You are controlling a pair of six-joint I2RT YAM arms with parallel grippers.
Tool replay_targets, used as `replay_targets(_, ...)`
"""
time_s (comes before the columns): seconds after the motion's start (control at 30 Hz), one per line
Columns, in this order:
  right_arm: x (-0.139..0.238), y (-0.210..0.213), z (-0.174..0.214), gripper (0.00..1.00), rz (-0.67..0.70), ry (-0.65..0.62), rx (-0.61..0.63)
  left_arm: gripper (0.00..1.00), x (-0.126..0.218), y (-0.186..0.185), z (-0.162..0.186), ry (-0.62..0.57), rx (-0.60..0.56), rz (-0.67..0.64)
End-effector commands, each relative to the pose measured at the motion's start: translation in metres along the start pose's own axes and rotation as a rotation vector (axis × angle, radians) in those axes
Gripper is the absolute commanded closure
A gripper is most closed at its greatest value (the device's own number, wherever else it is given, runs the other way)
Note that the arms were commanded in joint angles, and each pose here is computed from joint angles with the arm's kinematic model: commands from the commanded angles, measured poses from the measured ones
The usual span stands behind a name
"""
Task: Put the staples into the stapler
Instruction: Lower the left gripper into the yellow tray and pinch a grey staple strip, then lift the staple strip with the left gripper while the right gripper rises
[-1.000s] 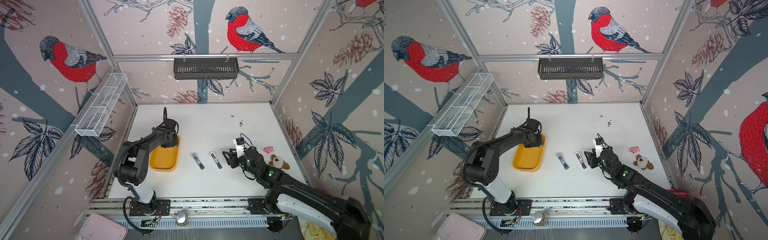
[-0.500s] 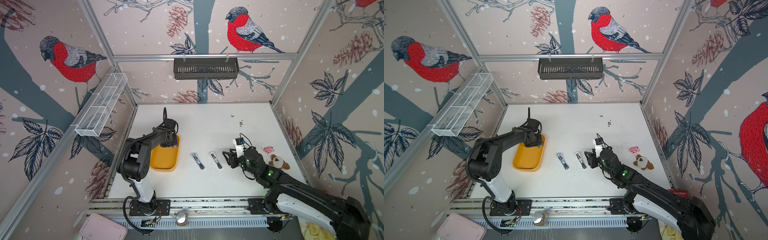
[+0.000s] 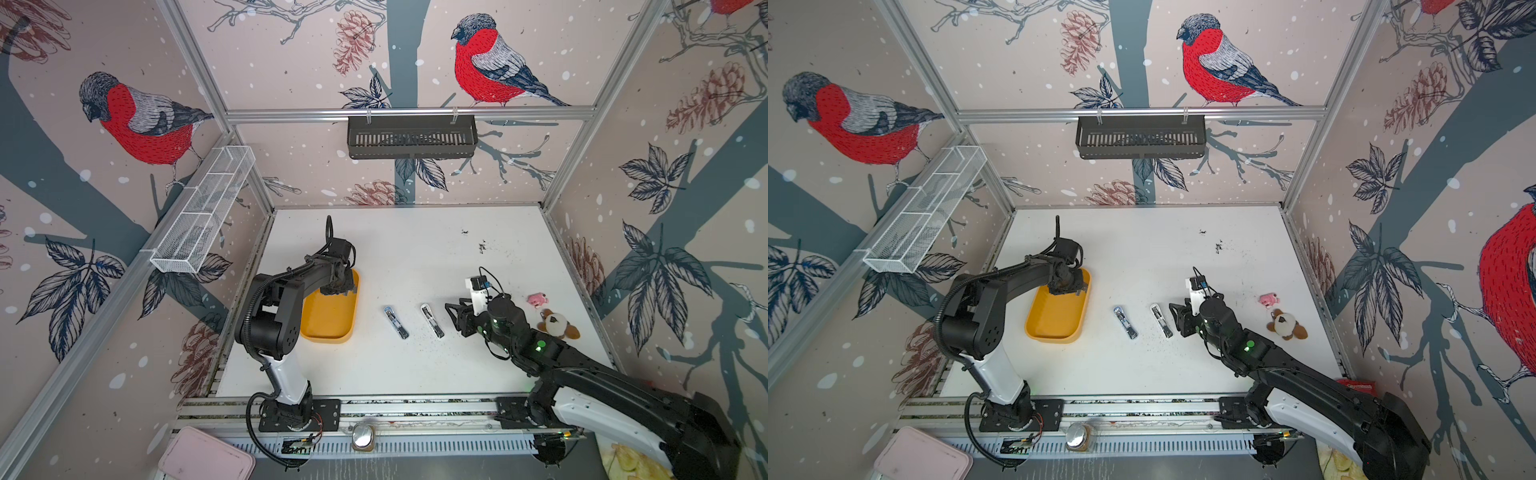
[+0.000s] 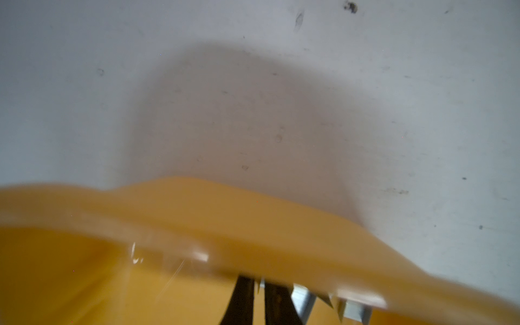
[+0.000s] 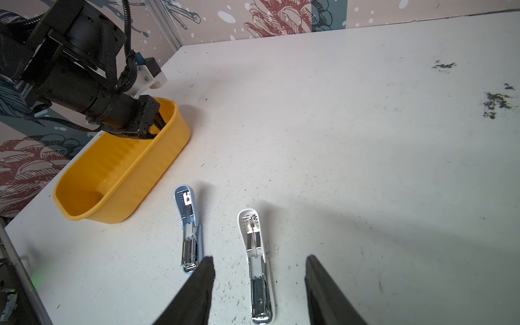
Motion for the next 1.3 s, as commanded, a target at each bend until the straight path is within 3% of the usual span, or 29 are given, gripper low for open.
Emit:
replay_targets(0.0,-0.001,0.000,-0.002,0.47,0.000,-0.011,-0.021,0.93,0.000,0.000,0.002,0.010,-0.001,0.010)
replay_targets(0.33,0.000,0.001,-0.006,0.47,-0.020,-0.018,-0.050,0.99,0.036,0.006,0.005,-0.031,0.029,0.023)
replay_targets(0.57,0.007,0.002,-0.019,0.47,-0.100,-0.047,-0.094,1.00,0.080,0.004,0.012,-0.100,0.022,0.133)
replay_targets(0.67,0.014,0.003,-0.030,0.47,-0.146,-0.069,-0.113,1.00,0.105,-0.011,0.011,-0.139,-0.024,0.288)
replay_targets(0.9,0.035,0.006,-0.065,0.48,-0.319,-0.128,-0.188,1.00,0.178,-0.073,0.018,-0.304,-0.196,0.878)
replay_targets(1.03,0.048,0.012,-0.084,0.48,-0.431,-0.170,-0.226,1.00,0.213,-0.109,0.030,-0.372,-0.326,1.086)
replay_targets(1.27,0.070,0.026,-0.116,0.46,-0.572,-0.229,-0.255,1.00,0.262,-0.135,0.043,-0.440,-0.428,1.425)
Point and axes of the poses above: each gripper's point midway between its finger pads, its own x axis back along the fingers, its own y axis along the line the jaws close on, z = x × y, the point moved 5 cm from there along x, back along the fingers, and after that the axes turned 3 degrees about -x, right-handed, at the moved point
